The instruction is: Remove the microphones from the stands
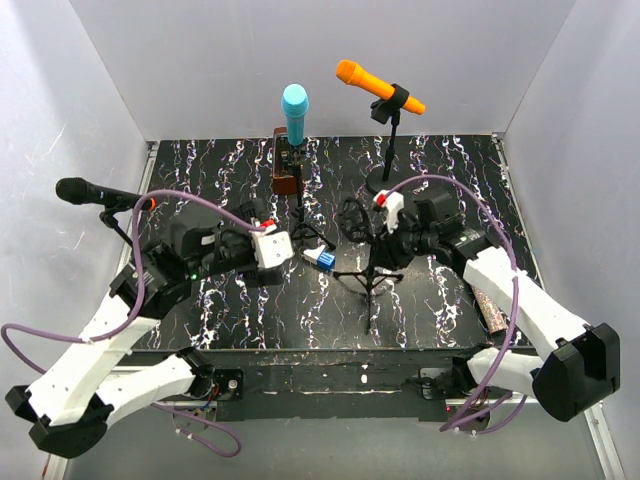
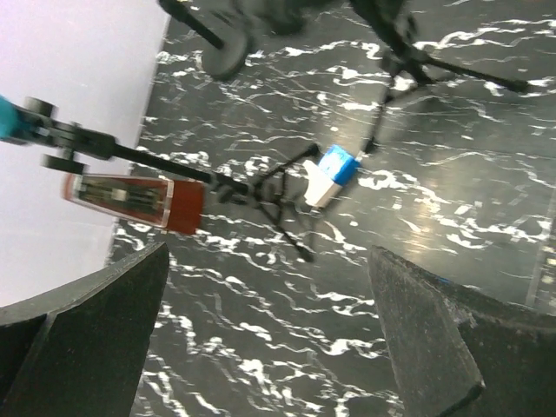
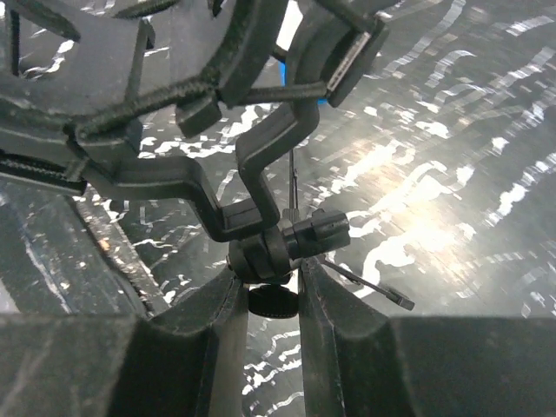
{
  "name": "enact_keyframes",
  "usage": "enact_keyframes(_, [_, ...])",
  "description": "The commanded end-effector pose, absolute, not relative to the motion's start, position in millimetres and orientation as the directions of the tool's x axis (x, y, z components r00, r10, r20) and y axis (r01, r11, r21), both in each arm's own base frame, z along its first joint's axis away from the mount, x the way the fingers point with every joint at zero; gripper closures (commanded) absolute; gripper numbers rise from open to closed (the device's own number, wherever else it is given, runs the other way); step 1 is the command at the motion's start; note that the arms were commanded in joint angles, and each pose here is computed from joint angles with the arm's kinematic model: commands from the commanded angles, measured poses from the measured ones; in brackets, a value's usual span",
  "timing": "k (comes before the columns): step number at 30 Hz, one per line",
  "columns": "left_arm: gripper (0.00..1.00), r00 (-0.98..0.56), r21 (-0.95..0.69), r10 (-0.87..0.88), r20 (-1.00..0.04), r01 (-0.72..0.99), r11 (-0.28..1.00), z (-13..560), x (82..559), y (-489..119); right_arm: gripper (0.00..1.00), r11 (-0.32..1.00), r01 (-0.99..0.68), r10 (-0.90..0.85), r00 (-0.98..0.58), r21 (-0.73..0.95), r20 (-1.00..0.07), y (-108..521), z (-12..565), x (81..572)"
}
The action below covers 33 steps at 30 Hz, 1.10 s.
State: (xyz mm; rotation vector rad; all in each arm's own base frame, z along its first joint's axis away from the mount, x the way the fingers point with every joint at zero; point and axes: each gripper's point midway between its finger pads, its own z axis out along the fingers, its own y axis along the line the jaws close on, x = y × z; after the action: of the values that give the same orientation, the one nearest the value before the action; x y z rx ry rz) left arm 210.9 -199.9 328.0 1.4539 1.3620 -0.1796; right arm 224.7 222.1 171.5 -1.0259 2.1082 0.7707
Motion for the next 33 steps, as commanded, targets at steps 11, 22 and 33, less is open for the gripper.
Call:
enact_keyframes(11, [0.02, 0.030, 0.234, 0.450, -0.893, 0.883, 0.406, 248, 183, -198, 0.93, 0.838, -0.545, -0.262, -0.438, 0.023, -0.860, 104, 223, 366])
enact_keyframes(22, [0.02, -0.167, 0.130, 0.392, -0.905, 0.768, 0.628, 236, 242, -172, 0.92, 0.932, -0.355, -0.084, -0.404, 0.071, -0.911, 34, 219, 441])
enact_keyframes(33, [0.02, -0.119, 0.162, 0.334, -0.935, 0.694, 0.701, 275, 285, -177, 0.33, 0.930, -0.334, -0.028, -0.479, 0.152, -0.877, 40, 225, 427])
